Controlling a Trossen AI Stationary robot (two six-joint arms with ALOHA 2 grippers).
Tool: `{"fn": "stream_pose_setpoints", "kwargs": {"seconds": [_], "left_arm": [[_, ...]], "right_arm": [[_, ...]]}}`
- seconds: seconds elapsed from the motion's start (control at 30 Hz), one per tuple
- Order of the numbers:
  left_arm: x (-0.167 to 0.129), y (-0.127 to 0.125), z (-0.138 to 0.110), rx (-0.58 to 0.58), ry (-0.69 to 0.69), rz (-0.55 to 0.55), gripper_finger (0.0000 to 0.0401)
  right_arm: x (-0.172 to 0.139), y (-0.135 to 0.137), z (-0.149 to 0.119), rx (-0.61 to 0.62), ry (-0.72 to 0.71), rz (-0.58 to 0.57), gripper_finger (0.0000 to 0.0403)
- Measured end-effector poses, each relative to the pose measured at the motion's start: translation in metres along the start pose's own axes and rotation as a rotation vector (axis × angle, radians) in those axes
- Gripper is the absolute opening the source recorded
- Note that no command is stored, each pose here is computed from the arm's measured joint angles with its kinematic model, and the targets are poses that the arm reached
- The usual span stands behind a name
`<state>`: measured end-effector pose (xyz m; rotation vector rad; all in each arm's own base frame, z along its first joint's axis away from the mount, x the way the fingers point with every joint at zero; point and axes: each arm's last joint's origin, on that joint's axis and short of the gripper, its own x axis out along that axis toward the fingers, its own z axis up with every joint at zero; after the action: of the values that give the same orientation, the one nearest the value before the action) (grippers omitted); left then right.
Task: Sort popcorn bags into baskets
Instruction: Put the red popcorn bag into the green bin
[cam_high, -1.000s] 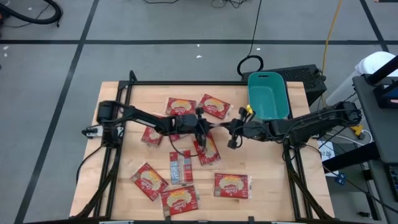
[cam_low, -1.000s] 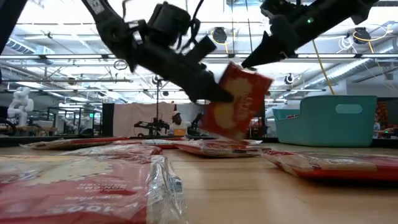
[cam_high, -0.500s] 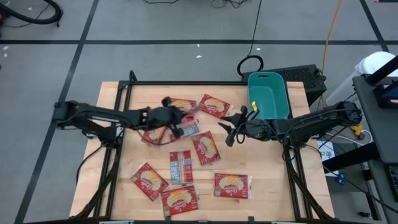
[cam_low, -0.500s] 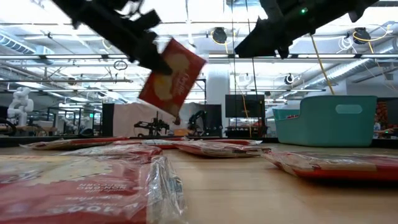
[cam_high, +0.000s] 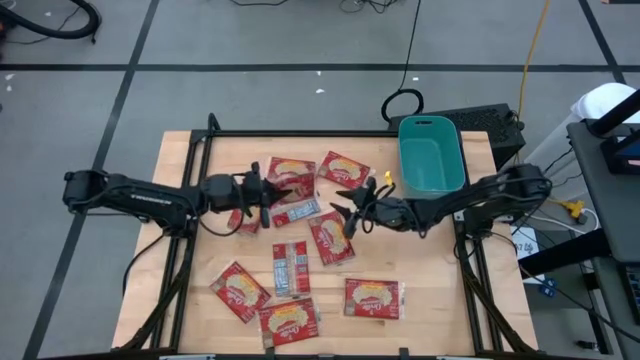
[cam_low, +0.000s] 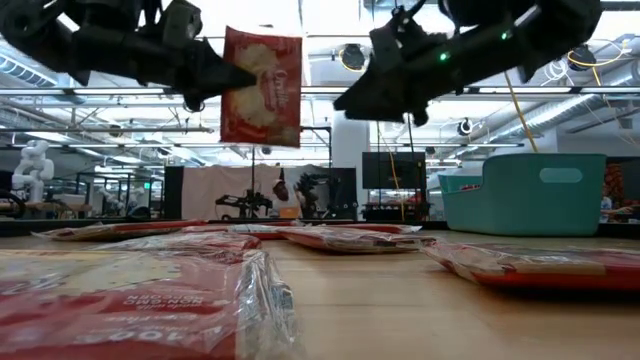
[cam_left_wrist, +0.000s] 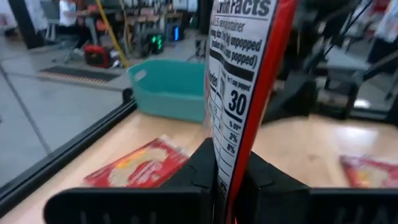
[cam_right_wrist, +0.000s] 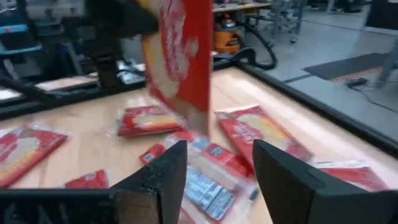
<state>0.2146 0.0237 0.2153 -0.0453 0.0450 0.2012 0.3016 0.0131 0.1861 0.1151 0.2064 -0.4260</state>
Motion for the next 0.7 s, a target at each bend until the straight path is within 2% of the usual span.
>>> {"fn": "stream_pose_setpoints", "kwargs": {"seconds": [0.17,0.43,0.7], "left_arm": [[-0.001,0.003,0.011,0.003,-0.13,-0.055,0.0017],[-0.001,0.011,0.014,-0.004,-0.151,-0.123,0.0027],[0.007,0.008,0.009,-0.003,-0.186,-0.214,0.0019]], "right_arm": [[0.011,-0.001,-0.005,-0.026,-0.049,0.017,0.0187],[0.019,-0.011,0.001,-0.011,-0.121,0.064,0.0213],[0.017,-0.005,0.005,-0.007,-0.152,0.233,0.023]]}}
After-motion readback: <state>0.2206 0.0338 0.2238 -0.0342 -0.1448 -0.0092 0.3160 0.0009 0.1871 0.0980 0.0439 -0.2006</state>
